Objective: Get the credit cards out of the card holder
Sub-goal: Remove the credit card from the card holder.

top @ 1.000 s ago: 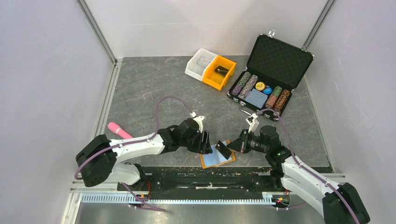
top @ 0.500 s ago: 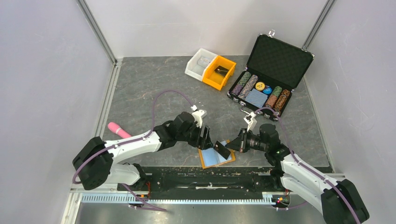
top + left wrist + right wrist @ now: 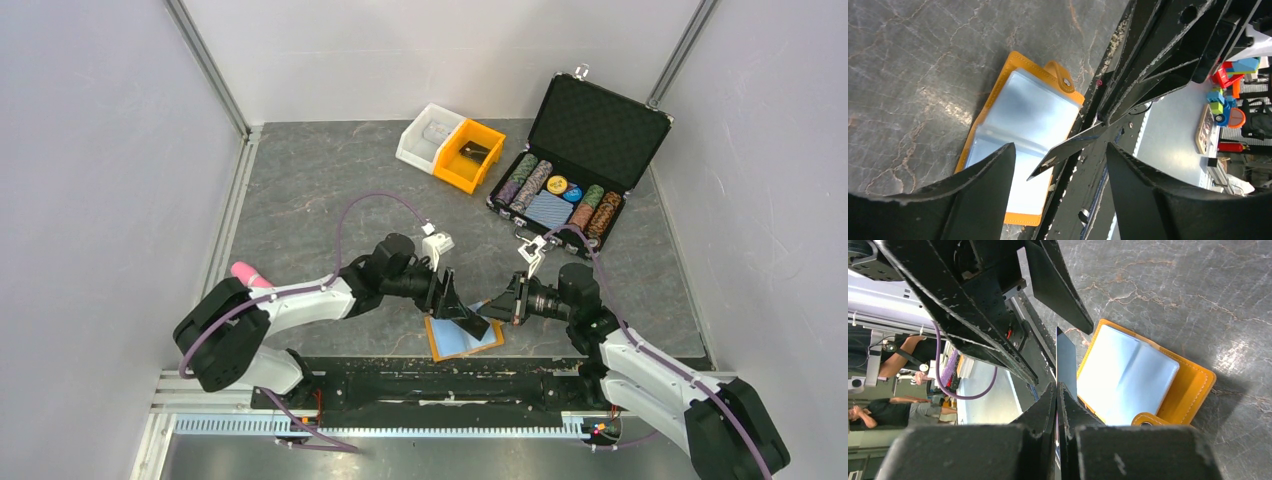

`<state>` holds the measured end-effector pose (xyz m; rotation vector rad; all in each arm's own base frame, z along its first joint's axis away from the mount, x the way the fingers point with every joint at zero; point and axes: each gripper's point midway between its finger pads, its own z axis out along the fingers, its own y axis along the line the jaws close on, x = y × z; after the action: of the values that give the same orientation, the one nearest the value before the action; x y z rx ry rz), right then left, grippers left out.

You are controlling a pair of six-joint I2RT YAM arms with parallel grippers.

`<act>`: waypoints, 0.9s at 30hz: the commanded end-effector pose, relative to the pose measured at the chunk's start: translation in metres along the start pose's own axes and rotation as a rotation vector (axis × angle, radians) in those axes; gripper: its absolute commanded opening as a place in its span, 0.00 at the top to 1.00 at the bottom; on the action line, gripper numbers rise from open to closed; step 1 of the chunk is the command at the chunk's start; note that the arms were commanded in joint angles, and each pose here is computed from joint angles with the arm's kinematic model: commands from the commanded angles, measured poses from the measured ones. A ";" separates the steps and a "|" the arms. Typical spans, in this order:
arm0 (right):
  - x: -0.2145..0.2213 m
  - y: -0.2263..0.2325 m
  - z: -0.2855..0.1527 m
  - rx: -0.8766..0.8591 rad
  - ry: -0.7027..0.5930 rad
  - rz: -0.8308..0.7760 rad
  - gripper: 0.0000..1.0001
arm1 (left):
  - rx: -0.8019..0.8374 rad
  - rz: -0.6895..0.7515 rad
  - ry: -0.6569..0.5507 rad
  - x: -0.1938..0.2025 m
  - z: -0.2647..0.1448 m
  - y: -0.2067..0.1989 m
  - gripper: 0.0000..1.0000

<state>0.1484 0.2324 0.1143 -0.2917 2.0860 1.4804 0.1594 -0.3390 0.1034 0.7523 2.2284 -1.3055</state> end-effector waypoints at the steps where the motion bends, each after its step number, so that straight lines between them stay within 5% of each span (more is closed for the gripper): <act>1: -0.011 0.017 0.000 -0.072 -0.024 -0.046 1.00 | 0.120 0.059 -0.040 -0.007 -0.003 -0.020 0.30; 7: -0.013 0.017 0.000 -0.072 -0.025 -0.057 1.00 | 0.133 -0.020 -0.092 -0.009 -0.008 -0.026 0.75; 11: -0.022 0.018 -0.001 -0.069 -0.061 -0.080 0.99 | 0.128 -0.082 -0.138 -0.016 -0.014 -0.030 0.92; 19: -0.054 0.029 -0.011 -0.060 -0.194 -0.187 0.53 | 0.143 -0.110 -0.239 -0.043 -0.035 -0.049 0.98; 27: -0.060 0.036 -0.020 -0.107 -0.234 -0.203 0.44 | 0.190 -0.118 -0.317 -0.059 -0.060 -0.073 0.98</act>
<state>0.1701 0.2195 0.1583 -0.3082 1.8446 1.4200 0.1508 -0.3304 0.1799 0.4959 2.0379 -1.5253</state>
